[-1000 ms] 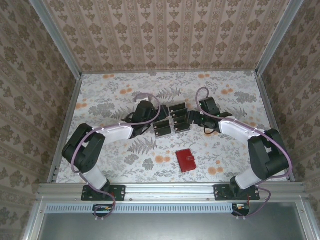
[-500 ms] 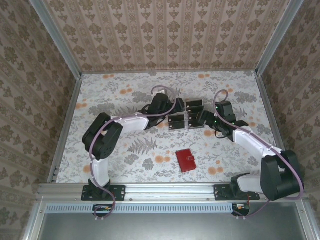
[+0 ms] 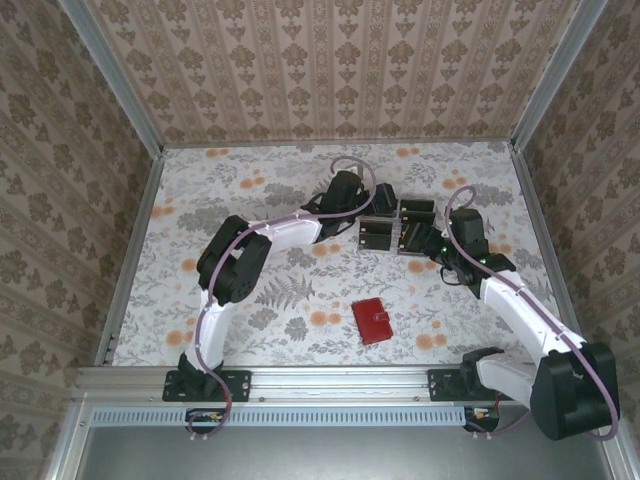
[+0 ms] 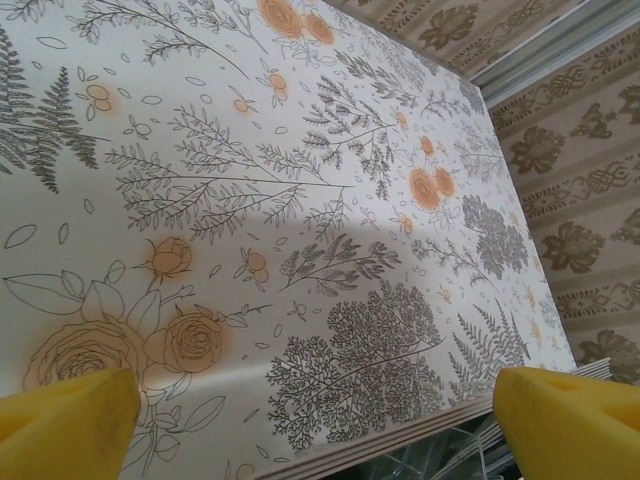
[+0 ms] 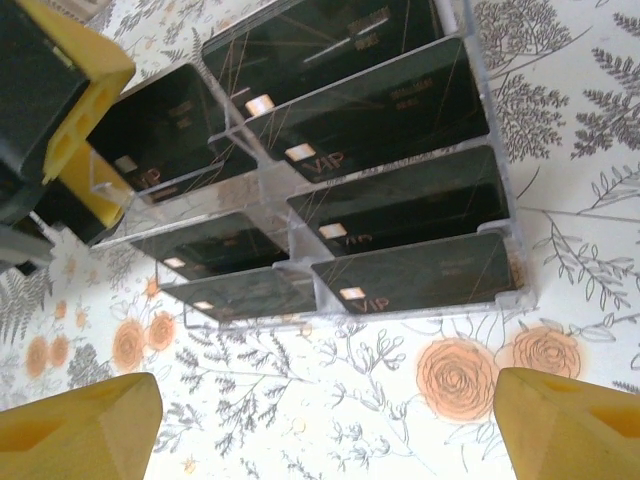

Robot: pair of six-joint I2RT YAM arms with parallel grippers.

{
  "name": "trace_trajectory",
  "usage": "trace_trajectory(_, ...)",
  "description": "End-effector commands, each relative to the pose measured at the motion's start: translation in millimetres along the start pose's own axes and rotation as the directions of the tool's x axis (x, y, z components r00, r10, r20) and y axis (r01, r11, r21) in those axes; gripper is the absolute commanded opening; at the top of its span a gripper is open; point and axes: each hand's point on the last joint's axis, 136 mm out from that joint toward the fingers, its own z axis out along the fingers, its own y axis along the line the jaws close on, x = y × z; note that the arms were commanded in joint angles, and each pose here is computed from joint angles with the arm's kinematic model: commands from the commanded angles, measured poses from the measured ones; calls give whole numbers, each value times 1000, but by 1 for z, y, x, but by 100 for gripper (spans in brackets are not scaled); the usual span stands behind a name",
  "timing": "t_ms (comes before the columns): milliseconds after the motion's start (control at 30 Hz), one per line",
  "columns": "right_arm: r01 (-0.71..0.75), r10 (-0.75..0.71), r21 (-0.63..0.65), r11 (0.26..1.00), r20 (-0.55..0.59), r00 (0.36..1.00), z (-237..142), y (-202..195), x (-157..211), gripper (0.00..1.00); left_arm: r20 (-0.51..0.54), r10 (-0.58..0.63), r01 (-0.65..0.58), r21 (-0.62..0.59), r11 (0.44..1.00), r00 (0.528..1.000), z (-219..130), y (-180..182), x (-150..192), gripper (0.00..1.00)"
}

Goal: Put the credit cards into the card holder

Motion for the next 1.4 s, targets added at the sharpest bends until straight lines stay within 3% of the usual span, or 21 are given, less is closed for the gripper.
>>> trace_trajectory(0, -22, 21, -16, 1000, -64, 998, -10, -2, 20, 87, 13, 28, -28, 2, 1000, 1000, -15, 1, -26, 100)
trace_trajectory(200, 54, -53, 0, 999, -149, 987, -29, 0, 54, 82, 91, 46, -41, -59, 997, 995, -70, 33, -63, 100)
trace_trajectory(333, 148, -135, 46, 988, -221, 966, -37, 0, 81, 78, 112, 48, -36, -111, 993, 993, -113, 56, -63, 100)
trace_trajectory(600, 406, -345, 121, 906, -347, 872, -45, 9, 131, 70, 16, 33, -28, -247, 968, 999, -192, 98, -5, 100)
trace_trajectory(800, 573, -475, 157, 804, -410, 779, -42, 24, 152, 65, 22, 7, 0, -292, 956, 1000, -242, 121, 32, 100)
trace_trajectory(1067, 708, -561, 180, 683, -491, 666, -22, 43, 174, 63, 54, 3, 16, -337, 941, 999, -278, 138, 49, 100)
trace_trajectory(1367, 743, -562, 201, 638, -537, 629, -13, 38, 191, 62, 46, -7, 23, -354, 935, 999, -278, 148, 56, 100)
